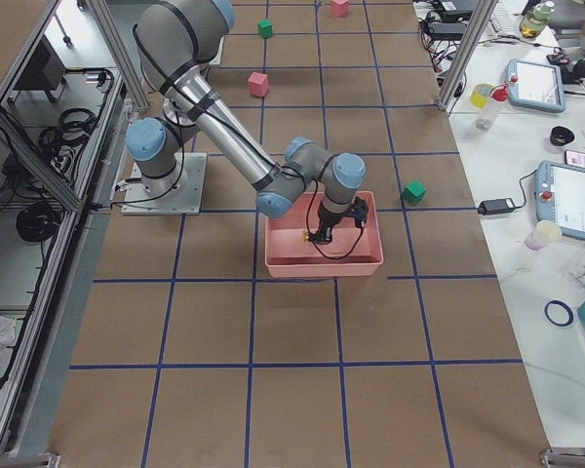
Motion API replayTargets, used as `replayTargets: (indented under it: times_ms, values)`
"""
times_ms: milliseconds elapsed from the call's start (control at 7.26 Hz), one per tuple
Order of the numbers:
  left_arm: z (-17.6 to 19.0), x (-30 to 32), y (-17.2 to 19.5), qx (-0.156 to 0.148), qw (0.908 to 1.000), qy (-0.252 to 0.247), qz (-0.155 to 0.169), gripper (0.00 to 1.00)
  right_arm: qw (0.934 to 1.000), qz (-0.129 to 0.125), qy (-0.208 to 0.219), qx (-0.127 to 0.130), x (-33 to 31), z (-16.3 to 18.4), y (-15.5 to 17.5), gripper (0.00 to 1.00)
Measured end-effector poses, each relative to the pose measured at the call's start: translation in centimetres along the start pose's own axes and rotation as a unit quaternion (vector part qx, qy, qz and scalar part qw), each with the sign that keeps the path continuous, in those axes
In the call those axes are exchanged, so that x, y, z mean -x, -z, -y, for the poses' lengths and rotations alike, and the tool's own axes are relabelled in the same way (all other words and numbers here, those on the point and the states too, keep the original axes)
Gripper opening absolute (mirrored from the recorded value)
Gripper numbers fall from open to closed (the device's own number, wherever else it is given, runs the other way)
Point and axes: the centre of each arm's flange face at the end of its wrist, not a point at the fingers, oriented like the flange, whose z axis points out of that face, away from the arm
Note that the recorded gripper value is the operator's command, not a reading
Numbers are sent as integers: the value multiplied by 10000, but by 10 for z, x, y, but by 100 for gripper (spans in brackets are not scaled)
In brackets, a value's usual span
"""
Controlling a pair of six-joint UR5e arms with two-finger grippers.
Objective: Align button upright
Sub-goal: 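Lift the yellow button out of the tray with the right gripper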
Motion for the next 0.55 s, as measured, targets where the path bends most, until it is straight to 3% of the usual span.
replayTargets:
  times_ms: [275,551]
  values:
    - [0,0,0,0,10000,1,-1,100,9999,-80,-20,-70,-4,-1,26,0]
    - [0,0,0,-1,10000,6,-3,100,9997,-137,-25,-179,-9,-3,81,0]
